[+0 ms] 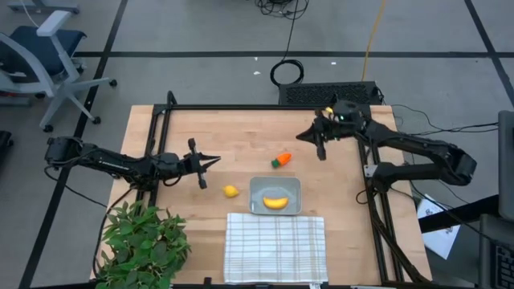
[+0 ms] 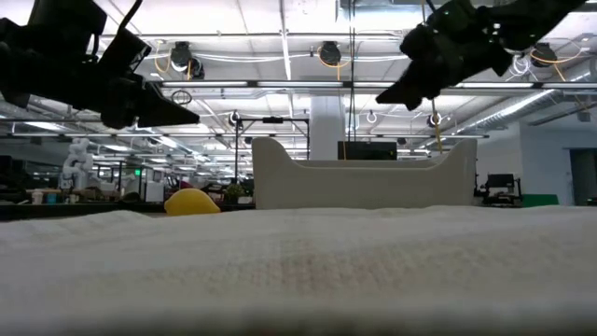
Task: Pick and placing Produce into tupperware
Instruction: Put the orange carrot into the gray bin
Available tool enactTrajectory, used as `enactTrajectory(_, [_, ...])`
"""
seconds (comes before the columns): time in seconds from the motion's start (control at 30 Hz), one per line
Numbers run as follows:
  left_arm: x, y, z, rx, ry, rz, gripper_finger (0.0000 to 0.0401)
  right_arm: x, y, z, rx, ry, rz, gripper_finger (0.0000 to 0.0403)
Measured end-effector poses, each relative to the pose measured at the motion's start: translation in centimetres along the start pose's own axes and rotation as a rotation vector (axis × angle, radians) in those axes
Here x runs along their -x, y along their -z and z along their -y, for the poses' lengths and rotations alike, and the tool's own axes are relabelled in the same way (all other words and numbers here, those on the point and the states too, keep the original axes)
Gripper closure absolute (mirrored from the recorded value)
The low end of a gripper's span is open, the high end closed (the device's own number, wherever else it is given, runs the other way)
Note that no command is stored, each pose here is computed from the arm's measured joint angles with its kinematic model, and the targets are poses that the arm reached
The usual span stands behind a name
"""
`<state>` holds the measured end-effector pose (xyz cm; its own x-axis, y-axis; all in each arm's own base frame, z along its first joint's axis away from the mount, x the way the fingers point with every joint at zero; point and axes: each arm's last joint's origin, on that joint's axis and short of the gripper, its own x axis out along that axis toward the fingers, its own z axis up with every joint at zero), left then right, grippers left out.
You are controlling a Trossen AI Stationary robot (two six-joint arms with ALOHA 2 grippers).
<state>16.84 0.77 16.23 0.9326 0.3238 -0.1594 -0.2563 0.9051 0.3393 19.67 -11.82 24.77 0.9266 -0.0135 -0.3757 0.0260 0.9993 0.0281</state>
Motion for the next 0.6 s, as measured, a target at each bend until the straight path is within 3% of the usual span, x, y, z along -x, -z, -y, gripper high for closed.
enactTrajectory(0.27, [0.0,0.0,0.0,0.007,0.002,-0.002,0.0375,-2.1,-2.0,3.3,-0.101,-0.047,-0.114,0.0403])
enactTrajectory(0.6, [0.0,0.2,0.1,-0.001,0.009,-0.022,0.0375,-4.5,-0.4,4.7,0.036,-0.131,-0.184,0.0403])
